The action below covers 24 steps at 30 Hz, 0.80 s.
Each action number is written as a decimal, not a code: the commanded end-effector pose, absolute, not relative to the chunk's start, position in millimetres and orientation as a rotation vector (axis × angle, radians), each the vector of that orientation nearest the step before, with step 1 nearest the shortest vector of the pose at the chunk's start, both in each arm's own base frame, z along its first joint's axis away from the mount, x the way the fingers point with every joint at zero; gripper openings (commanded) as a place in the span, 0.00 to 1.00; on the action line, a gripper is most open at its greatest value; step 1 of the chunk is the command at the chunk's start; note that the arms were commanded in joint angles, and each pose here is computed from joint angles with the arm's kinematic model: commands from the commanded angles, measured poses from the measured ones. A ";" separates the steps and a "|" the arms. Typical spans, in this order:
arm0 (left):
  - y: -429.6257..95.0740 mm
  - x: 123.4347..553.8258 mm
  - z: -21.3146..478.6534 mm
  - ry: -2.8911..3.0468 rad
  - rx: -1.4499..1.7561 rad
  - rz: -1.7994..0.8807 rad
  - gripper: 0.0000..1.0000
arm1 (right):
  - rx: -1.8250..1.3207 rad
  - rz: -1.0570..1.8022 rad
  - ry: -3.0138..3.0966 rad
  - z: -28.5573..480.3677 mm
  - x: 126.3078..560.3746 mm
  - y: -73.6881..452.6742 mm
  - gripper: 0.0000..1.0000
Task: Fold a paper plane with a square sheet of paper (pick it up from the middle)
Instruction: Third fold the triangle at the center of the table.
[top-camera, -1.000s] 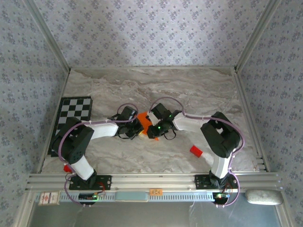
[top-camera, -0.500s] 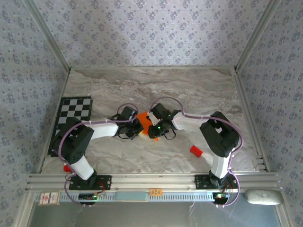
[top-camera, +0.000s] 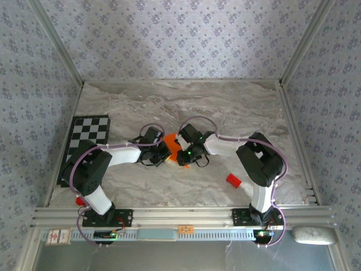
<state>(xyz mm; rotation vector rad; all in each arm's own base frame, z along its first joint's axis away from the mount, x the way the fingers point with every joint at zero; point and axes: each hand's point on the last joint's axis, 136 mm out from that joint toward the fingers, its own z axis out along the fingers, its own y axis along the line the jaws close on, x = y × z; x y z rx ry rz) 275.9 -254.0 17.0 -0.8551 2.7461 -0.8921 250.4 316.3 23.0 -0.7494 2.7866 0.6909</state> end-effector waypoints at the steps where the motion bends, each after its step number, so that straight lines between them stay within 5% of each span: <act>1: -212.6 235.8 -32.0 2.904 -0.967 -0.539 0.00 | -0.768 0.633 2.835 14.3 246.5 310.1 0.14; 14: -253.8 276.4 33.8 2.728 -0.682 -0.899 0.06 | -0.731 0.611 2.905 2.6 242.6 300.8 0.13; 24: -274.7 266.7 25.5 2.749 -0.613 -1.006 0.06 | -0.716 0.635 2.918 1.3 241.9 302.4 0.13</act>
